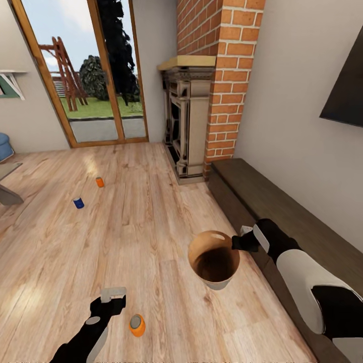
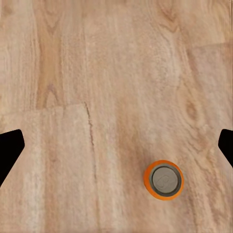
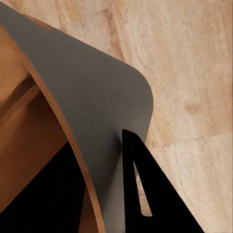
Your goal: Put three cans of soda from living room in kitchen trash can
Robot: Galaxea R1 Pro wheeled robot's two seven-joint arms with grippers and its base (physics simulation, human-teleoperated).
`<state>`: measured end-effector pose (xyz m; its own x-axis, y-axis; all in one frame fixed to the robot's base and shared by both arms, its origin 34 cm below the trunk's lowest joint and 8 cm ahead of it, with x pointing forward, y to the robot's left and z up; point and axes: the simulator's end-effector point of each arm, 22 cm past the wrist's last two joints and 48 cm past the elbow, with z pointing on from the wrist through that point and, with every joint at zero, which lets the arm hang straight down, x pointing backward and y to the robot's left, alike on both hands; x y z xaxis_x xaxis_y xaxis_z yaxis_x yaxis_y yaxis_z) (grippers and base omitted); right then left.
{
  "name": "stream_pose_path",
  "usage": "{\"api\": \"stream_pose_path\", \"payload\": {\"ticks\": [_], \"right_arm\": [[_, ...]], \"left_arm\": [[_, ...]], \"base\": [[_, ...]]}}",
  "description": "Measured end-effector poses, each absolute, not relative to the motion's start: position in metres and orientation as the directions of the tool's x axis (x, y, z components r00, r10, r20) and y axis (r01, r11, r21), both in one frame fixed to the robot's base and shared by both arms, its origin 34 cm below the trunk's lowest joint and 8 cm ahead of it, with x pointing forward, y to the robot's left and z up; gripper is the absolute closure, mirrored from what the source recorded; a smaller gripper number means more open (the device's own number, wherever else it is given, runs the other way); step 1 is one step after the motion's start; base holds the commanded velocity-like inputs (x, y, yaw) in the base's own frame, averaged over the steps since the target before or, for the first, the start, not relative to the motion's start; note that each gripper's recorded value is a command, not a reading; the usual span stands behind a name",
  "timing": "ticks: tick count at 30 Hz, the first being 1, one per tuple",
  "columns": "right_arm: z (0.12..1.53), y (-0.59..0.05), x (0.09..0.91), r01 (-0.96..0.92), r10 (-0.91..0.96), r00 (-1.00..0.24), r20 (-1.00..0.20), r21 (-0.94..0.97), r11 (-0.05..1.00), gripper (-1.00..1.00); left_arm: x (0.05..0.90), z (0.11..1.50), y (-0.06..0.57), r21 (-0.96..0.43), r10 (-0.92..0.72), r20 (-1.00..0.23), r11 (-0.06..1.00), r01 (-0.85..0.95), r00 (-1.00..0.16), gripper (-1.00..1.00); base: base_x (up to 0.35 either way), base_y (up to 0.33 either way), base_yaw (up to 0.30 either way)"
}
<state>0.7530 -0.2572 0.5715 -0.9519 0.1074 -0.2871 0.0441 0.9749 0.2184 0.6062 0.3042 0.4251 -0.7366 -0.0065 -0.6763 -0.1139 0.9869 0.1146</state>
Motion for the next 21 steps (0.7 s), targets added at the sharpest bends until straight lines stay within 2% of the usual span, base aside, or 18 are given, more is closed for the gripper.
{"api": "stream_pose_path", "payload": {"ticks": [21], "right_arm": [[0.511,-0.259,0.743,0.055,0.116,-0.958,-0.264,0.230,0.972,1.00]], "left_arm": [[0.593,0.368,0.290,0.125,0.039,-0.661,0.990,-0.059,-0.749,-1.00]], "base": [[0.000,0.000,0.000]]}}
